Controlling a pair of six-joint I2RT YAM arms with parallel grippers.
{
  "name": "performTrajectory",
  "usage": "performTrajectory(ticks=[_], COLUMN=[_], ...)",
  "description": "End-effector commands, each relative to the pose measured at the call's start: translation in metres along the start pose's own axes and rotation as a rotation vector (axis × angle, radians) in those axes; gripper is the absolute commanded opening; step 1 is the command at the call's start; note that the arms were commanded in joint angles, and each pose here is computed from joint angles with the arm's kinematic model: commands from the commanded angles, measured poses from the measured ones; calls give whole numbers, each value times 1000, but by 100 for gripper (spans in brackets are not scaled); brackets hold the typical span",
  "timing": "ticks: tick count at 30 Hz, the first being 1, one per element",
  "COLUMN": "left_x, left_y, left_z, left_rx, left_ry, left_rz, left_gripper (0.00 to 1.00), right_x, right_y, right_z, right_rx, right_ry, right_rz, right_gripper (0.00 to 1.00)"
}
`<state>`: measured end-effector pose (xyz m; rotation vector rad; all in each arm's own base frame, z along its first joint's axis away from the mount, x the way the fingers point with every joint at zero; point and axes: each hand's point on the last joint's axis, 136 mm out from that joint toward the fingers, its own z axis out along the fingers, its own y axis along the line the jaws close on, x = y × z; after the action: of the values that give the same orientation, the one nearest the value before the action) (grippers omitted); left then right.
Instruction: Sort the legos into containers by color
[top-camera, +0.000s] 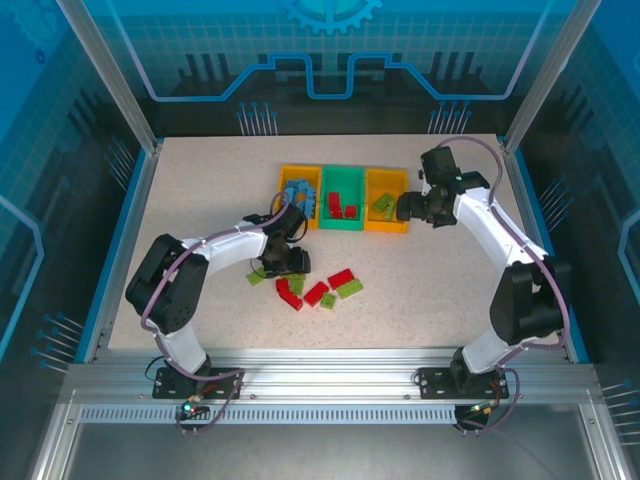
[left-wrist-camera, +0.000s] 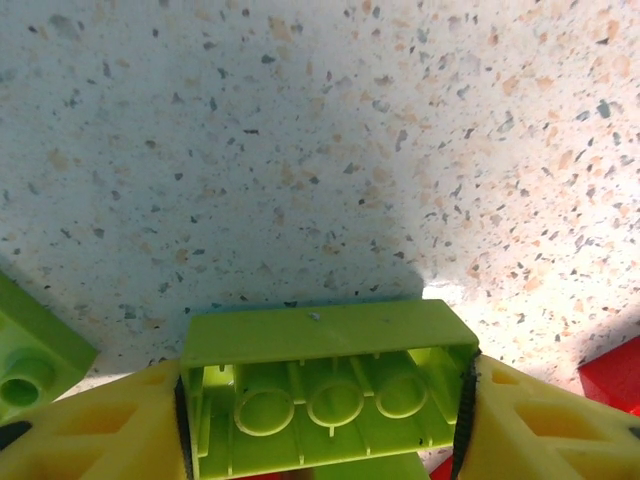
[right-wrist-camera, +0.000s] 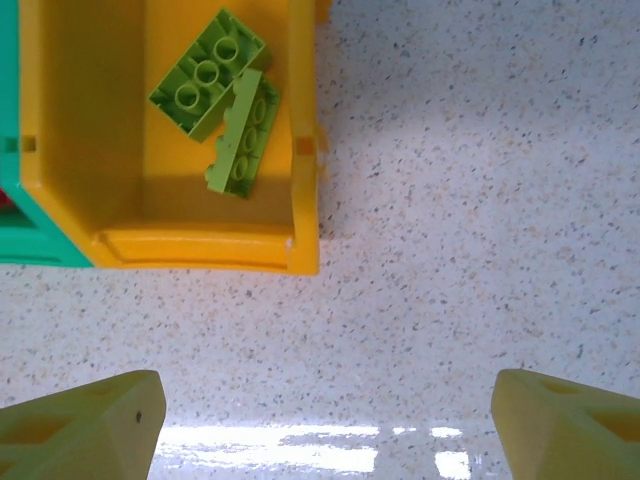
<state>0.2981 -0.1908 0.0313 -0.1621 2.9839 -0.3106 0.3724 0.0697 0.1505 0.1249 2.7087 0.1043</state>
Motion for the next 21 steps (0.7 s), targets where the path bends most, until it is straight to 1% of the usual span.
performTrajectory(ticks=[1, 5, 9, 11, 12, 14, 17, 19, 21], left_x=[-28, -66, -104, -119, -127, -135, -135, -132, -129], left_y=[-27, -67, -119, -140, -147, -155, -161, -159, -154], left_z=[-24, -50, -71, -74, -75, -72, -63, -59, -59], left_rx=[62, 168, 316, 363, 364, 362, 372, 368, 359], left_ry=[-78, -157, -210, -224, -231, -214, -187, -179, -179], left_rz=[4, 42, 80, 89, 92, 85, 76, 74, 68], left_gripper=[56, 57, 59, 59, 59, 60, 61, 62, 64], right_x=[19, 47, 72, 82, 87, 90, 80, 73, 73], right_y=[8, 12, 9, 6, 2, -5, -5, 1, 6], right_z=[3, 10, 17, 20, 22, 24, 28, 32, 41], right_rx=[-73, -133, -138, -135, -117, -86, -86, -109, -123], right_ry=[7, 4, 17, 30, 38, 44, 23, 34, 73], right_rz=[33, 58, 85, 91, 97, 98, 73, 57, 69], right_gripper=[86, 86, 86, 86, 86, 87, 89, 90, 90])
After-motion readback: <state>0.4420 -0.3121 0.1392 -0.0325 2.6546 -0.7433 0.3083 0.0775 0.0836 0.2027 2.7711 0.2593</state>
